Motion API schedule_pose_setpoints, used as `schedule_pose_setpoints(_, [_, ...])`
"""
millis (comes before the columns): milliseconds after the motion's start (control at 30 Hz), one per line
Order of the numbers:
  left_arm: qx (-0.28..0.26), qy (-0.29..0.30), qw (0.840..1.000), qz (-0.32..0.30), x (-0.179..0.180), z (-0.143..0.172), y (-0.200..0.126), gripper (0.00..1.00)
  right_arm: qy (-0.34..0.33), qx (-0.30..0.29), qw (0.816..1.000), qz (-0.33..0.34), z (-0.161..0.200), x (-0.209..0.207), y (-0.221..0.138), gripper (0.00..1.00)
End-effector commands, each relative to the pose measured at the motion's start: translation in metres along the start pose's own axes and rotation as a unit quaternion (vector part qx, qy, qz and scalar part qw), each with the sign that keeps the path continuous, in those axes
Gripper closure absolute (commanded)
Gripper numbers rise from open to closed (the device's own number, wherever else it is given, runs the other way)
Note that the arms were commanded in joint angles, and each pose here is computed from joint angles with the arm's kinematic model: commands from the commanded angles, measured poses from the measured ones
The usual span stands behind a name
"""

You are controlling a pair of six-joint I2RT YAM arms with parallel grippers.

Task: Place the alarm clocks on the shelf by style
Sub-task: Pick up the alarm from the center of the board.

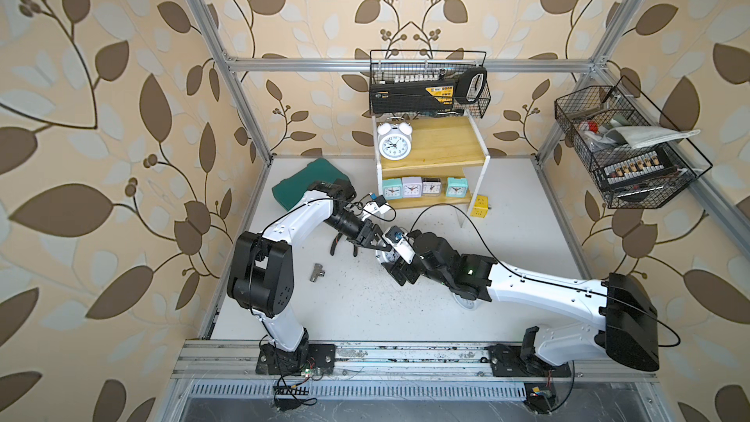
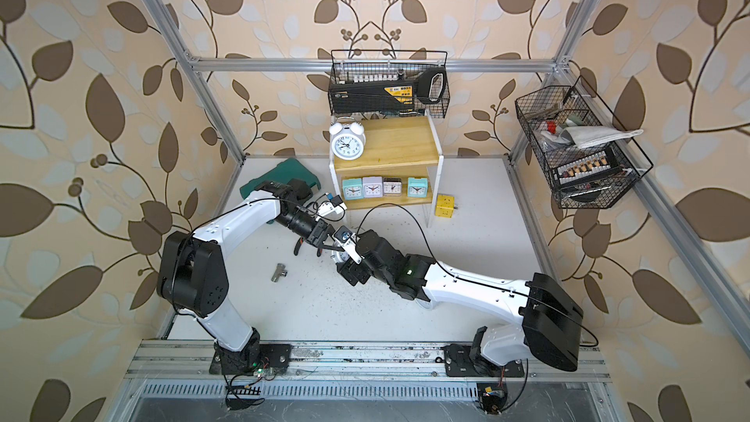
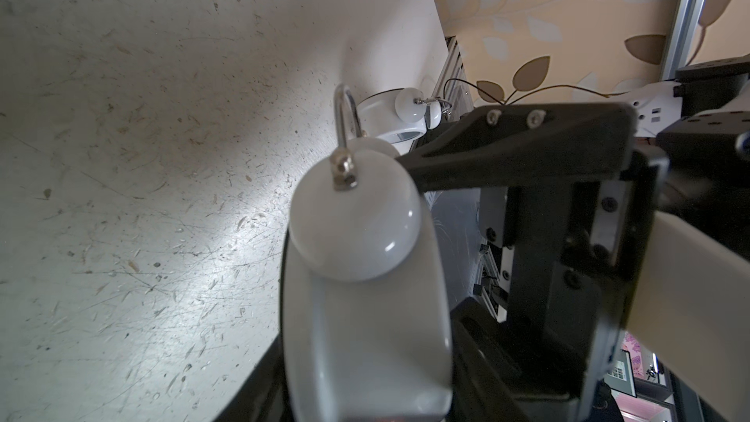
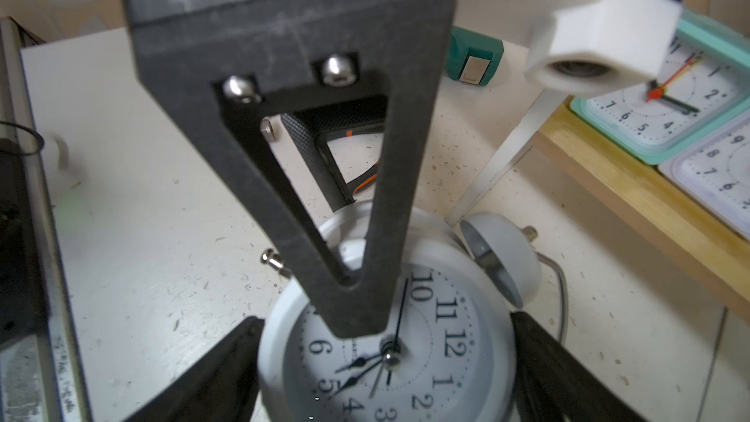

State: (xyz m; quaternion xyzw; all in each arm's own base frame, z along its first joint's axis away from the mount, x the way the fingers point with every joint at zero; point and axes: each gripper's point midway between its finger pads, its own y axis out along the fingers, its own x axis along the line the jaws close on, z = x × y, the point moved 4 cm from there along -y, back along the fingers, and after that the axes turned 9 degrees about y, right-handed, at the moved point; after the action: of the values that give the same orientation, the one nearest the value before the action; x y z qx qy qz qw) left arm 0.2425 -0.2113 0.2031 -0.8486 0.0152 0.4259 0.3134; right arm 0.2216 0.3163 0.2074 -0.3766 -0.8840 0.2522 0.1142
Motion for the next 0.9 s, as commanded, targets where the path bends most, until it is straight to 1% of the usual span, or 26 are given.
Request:
schedule_pose_setpoints(0, [-0.056,0.069,0.996,0.006,-0.023,-0.011,-0.020,0.82,0.047,-0.018,0.998,-0.021,-0.012,0.002,-0.016,0.02])
schedule_pose_setpoints(100, [-0.078,0.092,0.993,0.004,-0.027,-0.011,-0.026,0.84,0.084,-0.024,0.995,-0.045,-0.014,0.002,-0.027,0.01])
schedule_pose_setpoints(167, [-0.090,0.111,0.990,0.000,-0.030,-0.011,-0.029,0.84,0.120,-0.031,0.990,-0.061,-0.017,-0.002,-0.034,0.01])
schedule_pose_setpoints(233, [-0.103,0.132,0.986,-0.003,-0.036,-0.011,-0.033,0.85,0.171,-0.038,0.981,-0.078,-0.017,-0.012,-0.040,0.01])
schedule_pose_setpoints(267, [-0.112,0.142,0.983,-0.002,-0.039,-0.011,-0.035,0.85,0.203,-0.043,0.973,-0.099,-0.017,-0.014,-0.043,0.02])
schedule_pose_setpoints(333, [-0.129,0.163,0.978,-0.001,-0.047,-0.011,-0.041,0.85,0.263,-0.062,0.953,-0.135,-0.018,-0.020,-0.048,0.03])
schedule_pose_setpoints(433, [-0.148,0.184,0.972,0.007,-0.057,-0.012,-0.047,0.86,0.337,-0.098,0.915,-0.198,-0.023,-0.026,-0.055,0.05])
schedule_pose_setpoints(533, [-0.159,0.191,0.968,0.019,-0.061,-0.012,-0.050,0.85,0.397,-0.125,0.875,-0.245,-0.025,-0.032,-0.056,0.07])
schedule_pose_setpoints(600, [-0.166,0.191,0.967,0.029,-0.063,-0.013,-0.051,0.85,0.437,-0.147,0.843,-0.275,-0.025,-0.038,-0.056,0.08])
schedule_pose_setpoints(700, [-0.175,0.190,0.965,0.041,-0.064,-0.013,-0.054,0.85,0.472,-0.175,0.801,-0.325,-0.025,-0.040,-0.054,0.09])
schedule_pose_setpoints(800, [-0.186,0.187,0.963,0.055,-0.065,-0.013,-0.057,0.85,0.483,-0.189,0.771,-0.369,-0.025,-0.037,-0.051,0.12])
schedule_pose_setpoints(867, [-0.191,0.186,0.962,0.060,-0.065,-0.013,-0.058,0.85,0.493,-0.196,0.754,-0.388,-0.024,-0.037,-0.046,0.13])
